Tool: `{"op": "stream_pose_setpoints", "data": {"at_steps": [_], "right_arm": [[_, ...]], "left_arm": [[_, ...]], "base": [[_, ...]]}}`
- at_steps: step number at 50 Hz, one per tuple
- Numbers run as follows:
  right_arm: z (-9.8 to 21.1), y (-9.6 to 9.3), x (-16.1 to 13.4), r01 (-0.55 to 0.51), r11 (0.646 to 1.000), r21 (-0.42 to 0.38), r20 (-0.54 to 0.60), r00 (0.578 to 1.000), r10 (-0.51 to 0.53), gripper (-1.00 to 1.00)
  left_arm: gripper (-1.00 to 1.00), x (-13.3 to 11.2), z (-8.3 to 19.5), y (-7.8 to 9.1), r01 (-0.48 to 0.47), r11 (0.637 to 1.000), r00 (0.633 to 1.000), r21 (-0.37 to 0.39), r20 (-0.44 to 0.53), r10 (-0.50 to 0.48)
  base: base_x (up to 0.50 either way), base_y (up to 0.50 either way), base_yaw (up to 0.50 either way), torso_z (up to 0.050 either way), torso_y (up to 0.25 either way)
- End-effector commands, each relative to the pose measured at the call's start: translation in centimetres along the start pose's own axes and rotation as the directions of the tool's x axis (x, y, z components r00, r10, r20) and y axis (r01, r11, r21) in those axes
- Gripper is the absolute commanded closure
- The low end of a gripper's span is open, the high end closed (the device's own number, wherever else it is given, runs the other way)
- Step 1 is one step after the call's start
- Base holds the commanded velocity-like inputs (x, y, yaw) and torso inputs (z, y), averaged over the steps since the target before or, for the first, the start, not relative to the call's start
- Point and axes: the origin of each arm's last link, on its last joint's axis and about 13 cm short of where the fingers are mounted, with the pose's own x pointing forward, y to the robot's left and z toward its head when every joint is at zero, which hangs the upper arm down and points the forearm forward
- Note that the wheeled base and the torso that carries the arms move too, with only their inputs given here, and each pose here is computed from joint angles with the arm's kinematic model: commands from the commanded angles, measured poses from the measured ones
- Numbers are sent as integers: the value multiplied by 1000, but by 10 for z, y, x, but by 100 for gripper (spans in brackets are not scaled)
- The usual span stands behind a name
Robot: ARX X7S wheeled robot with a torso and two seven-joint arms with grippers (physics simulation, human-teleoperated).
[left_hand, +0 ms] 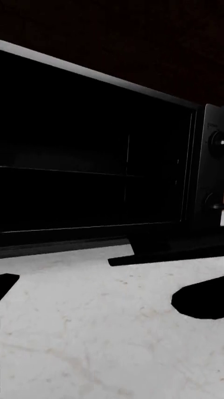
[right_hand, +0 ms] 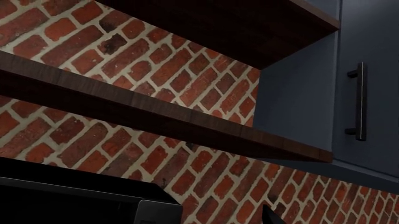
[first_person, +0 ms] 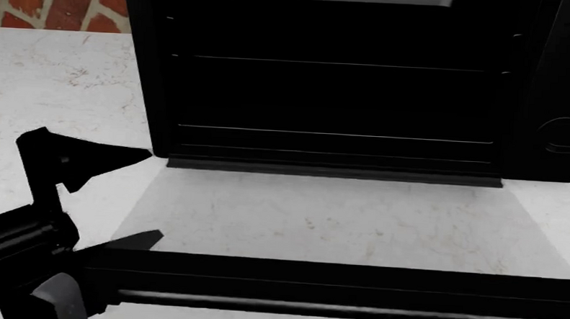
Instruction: Close the toaster oven door.
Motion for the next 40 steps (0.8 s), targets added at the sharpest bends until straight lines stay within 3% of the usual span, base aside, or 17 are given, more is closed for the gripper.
{"op": "stream_pose_setpoints", "data": {"at_steps": [1,7,14,19,22,27,32,35,40], "right_arm": [[3,0,0,1,1000,0,4,1000,-1,-100],[3,0,0,1,1000,1,6,1000,-1,-100],[3,0,1,2,1000,6,8,1000,-2,-100],[3,1,2,-2,1000,8,10,1000,2,-100],[4,0,0,4,1000,5,10,1000,-4,-100],[4,-1,0,8,1000,9,11,1000,-8,-100],[4,-2,-1,11,1000,12,13,1000,-11,-100],[4,-3,-2,15,1000,15,13,1000,-15,-100],[4,-4,-3,19,1000,21,16,1000,-19,-100]], "left_arm": [[-100,-7,-1,11,-278,956,960,-98,-75,271],[-100,-14,1,13,-306,950,951,-67,-73,302],[-100,-22,4,24,-258,966,965,-5,-47,258],[-100,-24,6,19,-280,960,959,-27,-61,278],[-100,-22,12,8,-310,947,949,-79,-85,304],[-100,-19,25,-10,-401,900,912,-173,-170,374],[-100,-9,46,-23,-517,818,849,-253,-274,452],[-100,-4,56,-22,-577,770,808,-272,-325,491],[-100,7,69,-36,-581,744,805,-329,-366,467]], "base": [[0,-3,-4,0,0],[0,-2,-2,0,2],[0,0,0,0,3],[0,0,0,0,0],[0,0,0,5,3],[0,0,0,0,2],[0,0,0,0,0],[0,0,0,0,4],[0,0,0,0,0]]}}
